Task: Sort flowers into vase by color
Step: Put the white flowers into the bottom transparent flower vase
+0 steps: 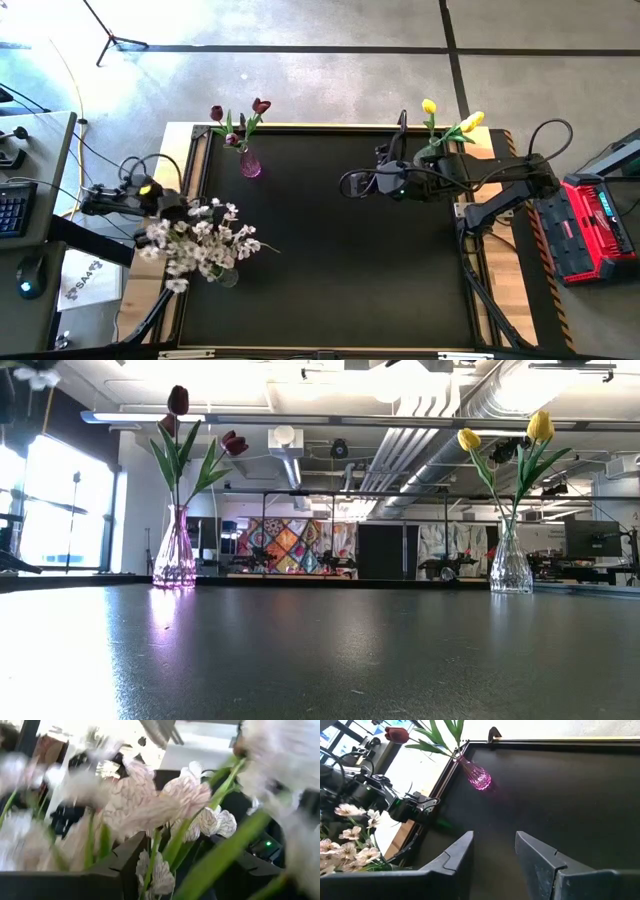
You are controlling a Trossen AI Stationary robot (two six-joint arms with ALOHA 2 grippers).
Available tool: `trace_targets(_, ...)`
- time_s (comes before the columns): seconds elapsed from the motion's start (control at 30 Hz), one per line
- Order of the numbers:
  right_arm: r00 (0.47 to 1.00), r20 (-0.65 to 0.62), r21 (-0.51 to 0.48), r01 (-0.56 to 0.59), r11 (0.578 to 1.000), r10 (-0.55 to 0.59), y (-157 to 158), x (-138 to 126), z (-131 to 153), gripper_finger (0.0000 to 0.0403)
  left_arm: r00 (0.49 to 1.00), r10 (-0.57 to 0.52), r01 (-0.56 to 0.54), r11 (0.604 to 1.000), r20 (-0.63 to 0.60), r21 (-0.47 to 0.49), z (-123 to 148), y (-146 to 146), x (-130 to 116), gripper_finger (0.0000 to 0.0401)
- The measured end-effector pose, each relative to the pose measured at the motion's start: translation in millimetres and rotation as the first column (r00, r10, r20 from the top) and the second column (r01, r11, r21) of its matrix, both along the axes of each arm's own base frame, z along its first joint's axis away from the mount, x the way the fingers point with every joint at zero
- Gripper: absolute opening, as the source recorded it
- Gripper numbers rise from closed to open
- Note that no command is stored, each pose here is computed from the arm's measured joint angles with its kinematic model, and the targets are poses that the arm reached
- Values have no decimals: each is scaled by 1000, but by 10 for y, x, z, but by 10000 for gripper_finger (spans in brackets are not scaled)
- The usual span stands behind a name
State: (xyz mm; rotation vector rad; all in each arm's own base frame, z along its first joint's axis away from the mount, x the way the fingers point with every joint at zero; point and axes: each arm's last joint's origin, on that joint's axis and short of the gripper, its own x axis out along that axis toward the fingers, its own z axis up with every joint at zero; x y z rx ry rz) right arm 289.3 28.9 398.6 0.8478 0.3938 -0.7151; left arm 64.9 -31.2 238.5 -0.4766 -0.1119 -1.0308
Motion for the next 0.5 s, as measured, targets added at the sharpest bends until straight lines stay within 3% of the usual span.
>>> trace_targets(0.17, 1000, 16, -10, -12, 1000, 12, 2, 15, 17, 134, 1000, 24, -24, 1000, -9, 11, 195, 20, -84, 177)
trace_targets(0.37, 999, 32, -25, -26, 999, 27, 5, 31, 36, 134, 985, 75, -66, 996, -157, 62, 64, 19, -31, 195)
trace_targets(0.5, 999, 32, -19, -33, 999, 34, 9, 32, 36, 134, 982, 76, -69, 996, -172, 49, 68, 18, -14, 226)
